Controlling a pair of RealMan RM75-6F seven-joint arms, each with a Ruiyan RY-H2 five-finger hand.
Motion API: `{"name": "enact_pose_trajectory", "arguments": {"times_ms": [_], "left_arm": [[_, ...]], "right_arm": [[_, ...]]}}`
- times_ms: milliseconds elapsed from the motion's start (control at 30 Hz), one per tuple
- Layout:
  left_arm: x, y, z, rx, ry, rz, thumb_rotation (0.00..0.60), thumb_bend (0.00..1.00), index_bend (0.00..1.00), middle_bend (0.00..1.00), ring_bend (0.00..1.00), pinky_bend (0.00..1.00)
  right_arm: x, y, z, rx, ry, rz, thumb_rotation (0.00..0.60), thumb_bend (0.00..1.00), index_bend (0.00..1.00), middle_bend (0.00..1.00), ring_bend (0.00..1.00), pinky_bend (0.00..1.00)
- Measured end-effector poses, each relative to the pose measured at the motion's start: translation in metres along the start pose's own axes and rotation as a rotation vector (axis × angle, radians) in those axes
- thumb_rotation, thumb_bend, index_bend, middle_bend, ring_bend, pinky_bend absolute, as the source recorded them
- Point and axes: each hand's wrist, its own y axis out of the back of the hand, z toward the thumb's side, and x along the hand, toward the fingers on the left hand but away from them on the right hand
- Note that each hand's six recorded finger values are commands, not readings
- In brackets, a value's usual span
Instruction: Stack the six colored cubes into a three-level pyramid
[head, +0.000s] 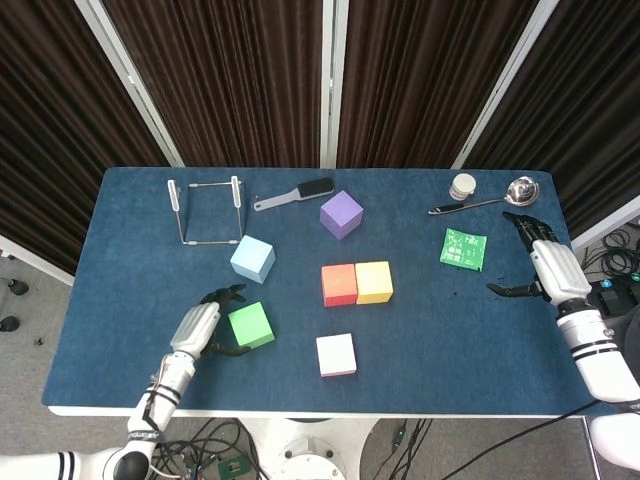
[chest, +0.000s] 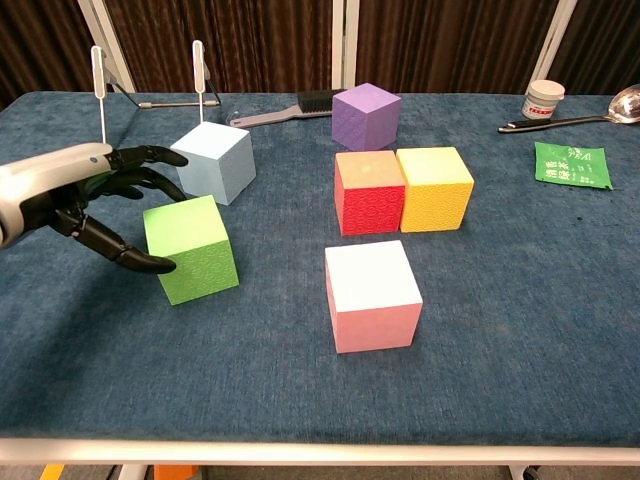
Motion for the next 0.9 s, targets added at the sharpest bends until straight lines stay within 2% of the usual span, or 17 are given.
{"name": "enact_pose_trajectory", "arguments": {"times_ms": [200,367,500,633,767,900], "left_arm": [[0.005,-0.007,0.001,-0.004,0.017,0.002,0.600,0.03,0.10,0.24,0.06,0.10],[0.009,-0.007,0.002,0.007,0.024,0.021,0.600,0.08,0.11,0.32,0.07,0.10],[0.010,-0.005,0.000,0.030,0.032,0.043,0.600,0.14,0.13,0.41,0.11,0.14],[0.008,-0.006,0.000,0.049,0.028,0.036,0.600,0.17,0.13,0.44,0.14,0.19],[0.007,-0.003,0.004,0.052,0.002,0.046,0.600,0.17,0.13,0.46,0.16,0.23],[0.008,0.005,0.014,0.059,-0.062,0.060,0.600,0.17,0.13,0.47,0.19,0.25]], "right_arm": [[0.001,-0.002,-0.001,-0.001,-0.001,0.005,0.600,0.00,0.00,0.08,0.00,0.00],[0.002,-0.001,-0.005,-0.006,-0.012,0.005,0.600,0.00,0.00,0.08,0.00,0.00],[0.004,0.001,-0.008,-0.010,-0.017,-0.002,0.600,0.00,0.00,0.08,0.00,0.00],[0.007,0.003,-0.010,-0.016,-0.020,-0.007,0.600,0.00,0.00,0.08,0.00,0.00],[0.009,0.006,-0.011,-0.018,-0.021,-0.011,0.600,0.00,0.00,0.08,0.00,0.00],[0.012,0.011,-0.010,-0.021,-0.021,-0.020,0.600,0.00,0.00,0.08,0.00,0.00]]}}
